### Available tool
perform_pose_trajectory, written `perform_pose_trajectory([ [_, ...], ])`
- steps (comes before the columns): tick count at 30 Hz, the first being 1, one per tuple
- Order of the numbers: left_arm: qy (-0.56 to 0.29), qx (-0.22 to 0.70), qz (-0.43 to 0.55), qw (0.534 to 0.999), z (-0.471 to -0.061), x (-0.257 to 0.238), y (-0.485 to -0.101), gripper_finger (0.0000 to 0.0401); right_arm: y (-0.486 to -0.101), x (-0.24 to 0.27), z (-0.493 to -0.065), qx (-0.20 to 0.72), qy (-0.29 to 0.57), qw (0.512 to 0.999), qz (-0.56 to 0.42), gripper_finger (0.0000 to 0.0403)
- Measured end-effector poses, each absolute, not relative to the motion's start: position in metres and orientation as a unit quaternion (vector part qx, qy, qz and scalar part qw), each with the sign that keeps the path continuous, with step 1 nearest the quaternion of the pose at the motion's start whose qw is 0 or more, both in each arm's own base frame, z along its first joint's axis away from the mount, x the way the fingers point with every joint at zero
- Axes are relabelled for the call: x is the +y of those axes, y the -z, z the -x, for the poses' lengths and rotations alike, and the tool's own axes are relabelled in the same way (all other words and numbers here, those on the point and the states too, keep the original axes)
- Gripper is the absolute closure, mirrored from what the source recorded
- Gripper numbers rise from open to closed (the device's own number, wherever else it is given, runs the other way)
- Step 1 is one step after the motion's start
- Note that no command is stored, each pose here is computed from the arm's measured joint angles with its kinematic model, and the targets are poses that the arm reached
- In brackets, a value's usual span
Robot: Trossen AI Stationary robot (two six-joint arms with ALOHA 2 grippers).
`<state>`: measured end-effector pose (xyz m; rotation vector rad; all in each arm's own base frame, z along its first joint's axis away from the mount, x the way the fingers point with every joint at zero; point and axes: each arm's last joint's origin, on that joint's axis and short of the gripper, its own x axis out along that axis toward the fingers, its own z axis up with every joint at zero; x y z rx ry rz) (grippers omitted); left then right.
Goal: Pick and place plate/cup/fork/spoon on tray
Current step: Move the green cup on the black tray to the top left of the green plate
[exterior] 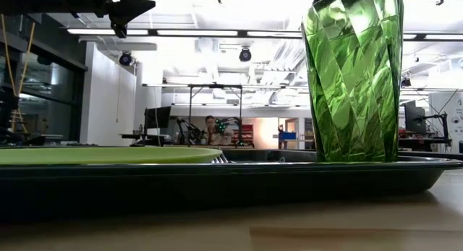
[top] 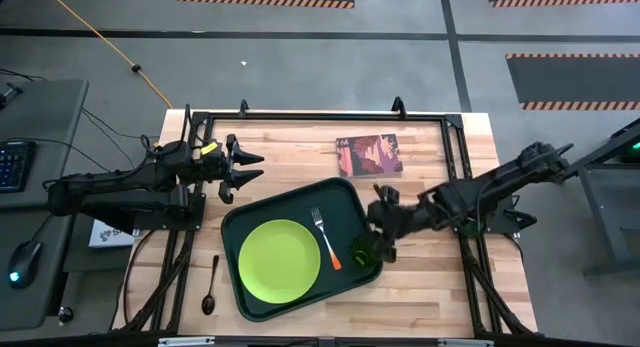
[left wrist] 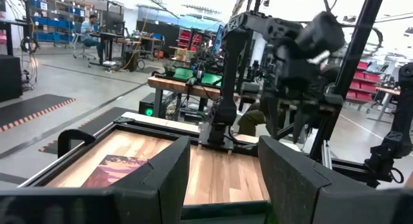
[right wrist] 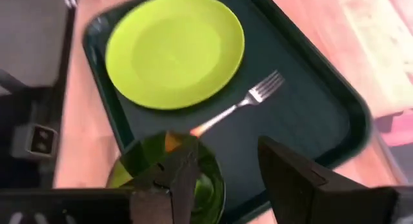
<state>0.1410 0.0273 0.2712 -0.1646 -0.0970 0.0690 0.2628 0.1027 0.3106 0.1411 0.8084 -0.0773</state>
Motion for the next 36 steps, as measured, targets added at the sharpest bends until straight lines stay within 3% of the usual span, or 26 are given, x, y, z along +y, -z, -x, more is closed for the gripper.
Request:
perform_pose_trajectory([
  [7, -0.035, -0.05, 0.081, 0.995, -0.141, 0.027, -0.272, 0.0229, -0.283, 0.108, -0.269, 0.452, 0.087, 0.887, -0.031, 0.0249],
  [16, -0.035, -0.05, 0.081, 0.995, -0.141, 0.027, -0.271, 0.0229, -0.269, 0.097, -0.28, 0.495, 0.076, 0.864, -0.06, 0.0249],
  [36, -0.035, -0.049, 0.082, 0.995, -0.141, 0.027, -0.271, 0.0229, -0.278, 0.111, -0.28, 0.476, 0.046, 0.877, -0.058, 0.0249],
])
